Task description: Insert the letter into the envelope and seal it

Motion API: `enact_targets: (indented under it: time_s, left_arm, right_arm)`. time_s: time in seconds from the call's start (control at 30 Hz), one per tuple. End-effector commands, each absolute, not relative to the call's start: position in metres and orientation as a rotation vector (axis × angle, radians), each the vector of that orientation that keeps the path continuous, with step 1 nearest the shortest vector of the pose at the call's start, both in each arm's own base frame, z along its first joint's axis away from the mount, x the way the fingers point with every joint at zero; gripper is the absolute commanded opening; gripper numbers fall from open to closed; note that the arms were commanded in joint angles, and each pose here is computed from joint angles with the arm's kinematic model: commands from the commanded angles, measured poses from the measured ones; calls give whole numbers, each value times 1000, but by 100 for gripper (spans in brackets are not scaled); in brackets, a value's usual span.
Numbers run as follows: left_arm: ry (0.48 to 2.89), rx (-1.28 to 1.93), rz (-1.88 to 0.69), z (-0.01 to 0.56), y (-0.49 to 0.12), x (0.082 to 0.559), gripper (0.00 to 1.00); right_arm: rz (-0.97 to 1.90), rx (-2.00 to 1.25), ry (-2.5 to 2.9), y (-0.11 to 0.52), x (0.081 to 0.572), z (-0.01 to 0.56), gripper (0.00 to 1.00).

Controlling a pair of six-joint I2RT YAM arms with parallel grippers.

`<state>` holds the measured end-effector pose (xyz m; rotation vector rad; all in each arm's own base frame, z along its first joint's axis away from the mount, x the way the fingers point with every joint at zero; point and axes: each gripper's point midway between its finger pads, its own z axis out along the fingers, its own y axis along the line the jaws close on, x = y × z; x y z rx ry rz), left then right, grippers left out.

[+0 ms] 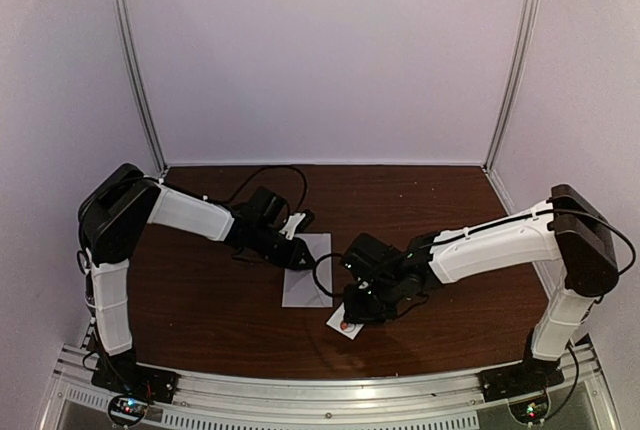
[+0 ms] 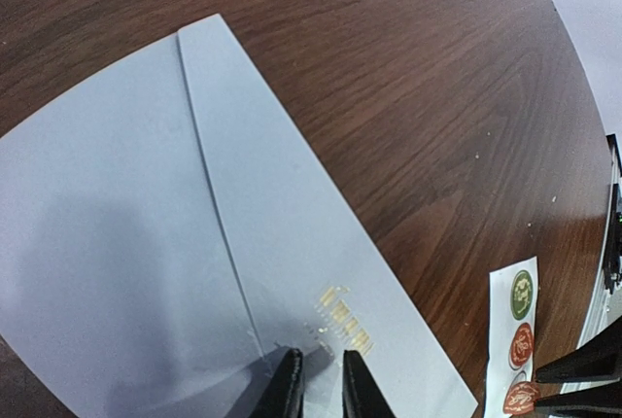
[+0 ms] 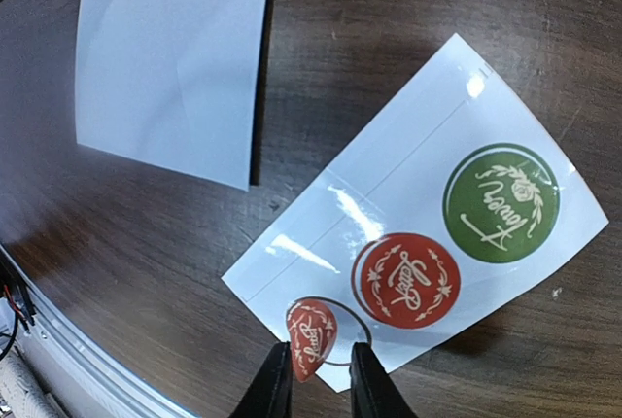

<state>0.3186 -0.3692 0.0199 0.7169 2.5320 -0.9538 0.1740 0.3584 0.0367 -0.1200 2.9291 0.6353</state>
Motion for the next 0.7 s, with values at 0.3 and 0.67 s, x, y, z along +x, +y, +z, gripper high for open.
enact_targets:
  time_s: [0.3,0.67]
  left_arm:
    - [2655,735,-867,-3,-351,299,14]
    - [2635,737,-854,3,-352,303,14]
  right_arm:
    - [568,-141,2918,360,181,31,14]
    - [596,-126,2888,364,185,41,0]
